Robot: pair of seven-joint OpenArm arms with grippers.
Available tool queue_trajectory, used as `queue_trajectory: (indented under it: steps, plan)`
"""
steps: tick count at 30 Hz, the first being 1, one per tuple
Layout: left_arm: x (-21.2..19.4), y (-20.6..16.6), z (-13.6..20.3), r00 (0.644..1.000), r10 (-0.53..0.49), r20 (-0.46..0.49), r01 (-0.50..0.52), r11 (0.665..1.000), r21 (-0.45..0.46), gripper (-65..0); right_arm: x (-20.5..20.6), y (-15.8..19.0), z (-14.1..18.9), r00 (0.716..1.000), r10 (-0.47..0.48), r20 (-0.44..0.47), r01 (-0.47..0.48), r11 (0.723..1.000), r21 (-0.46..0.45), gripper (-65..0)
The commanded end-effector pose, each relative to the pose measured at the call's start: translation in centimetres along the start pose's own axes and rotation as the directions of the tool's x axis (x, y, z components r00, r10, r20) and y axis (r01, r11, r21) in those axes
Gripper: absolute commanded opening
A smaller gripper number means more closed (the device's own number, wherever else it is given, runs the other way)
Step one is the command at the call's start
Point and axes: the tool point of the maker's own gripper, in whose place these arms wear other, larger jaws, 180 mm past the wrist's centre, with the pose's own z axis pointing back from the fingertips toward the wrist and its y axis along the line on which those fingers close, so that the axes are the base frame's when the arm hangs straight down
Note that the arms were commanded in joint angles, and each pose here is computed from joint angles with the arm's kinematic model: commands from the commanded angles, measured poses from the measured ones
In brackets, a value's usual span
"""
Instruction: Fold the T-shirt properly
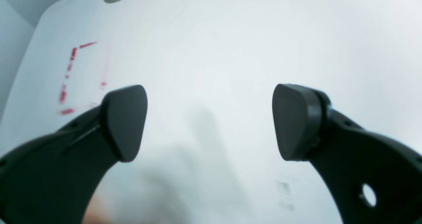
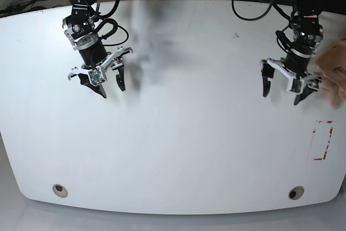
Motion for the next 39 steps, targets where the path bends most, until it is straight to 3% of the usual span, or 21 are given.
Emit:
queue_trajectory:
  steps: [1,4,9,19,25,30,33,37,39]
  plan:
    - [1.5,-1.2,0.8,0.996,0.014,0.092,-0.019,0.998,0.053,-9.0,0.5,-0.8,1.1,0.998,-0.009,0.065,0.011,1.000,-0.026,-33.9]
    - [0.3,-4.2,2.4,0.994,0.069,0.090,-0.073,0.996,0.042,-9.0,-1.2,-1.3,3.1,0.998,-0.039,0.053,0.042,0.998,-0.051,-33.9]
    - [-2.1,-7.3,6.3,0.991,0.135,0.023,-0.136,0.990,0.024,-9.3,-3.6,-0.9,6.8,0.984,-0.171,0.051,0.173,0.984,-0.041,-34.1]
    - [-7.6,-11.9,17.3,0.950,0.199,-0.240,-0.205,0.979,0.002,-9.6,-8.6,0.2,14.8,0.935,-0.344,-0.087,0.343,0.939,-0.028,-34.2]
    - [-11.0,-13.9,23.9,0.879,0.219,-0.423,-0.242,0.970,0.000,-12.9,-11.4,2.3,19.9,0.882,-0.427,-0.198,0.426,0.903,-0.051,-34.2]
    - [-13.8,-15.3,29.5,0.788,0.239,-0.568,-0.283,0.959,0.012,-12.9,-13.3,4.7,25.3,0.832,-0.475,-0.288,0.473,0.877,-0.081,-34.2]
    - [-15.8,-15.4,31.0,0.741,0.274,-0.613,-0.313,0.949,0.046,-12.9,-15.4,7.2,27.7,0.776,-0.510,-0.371,0.520,0.850,-0.082,-34.4]
    - [-20.2,-16.0,34.5,0.636,0.306,-0.708,-0.334,0.937,0.104,-12.9,-19.5,10.0,30.6,0.688,-0.548,-0.476,0.573,0.813,-0.106,-34.4]
    - [-22.0,-16.3,34.6,0.611,0.316,-0.726,-0.339,0.933,0.121,-12.9,-21.2,11.3,31.2,0.654,-0.561,-0.508,0.596,0.796,-0.111,-34.4]
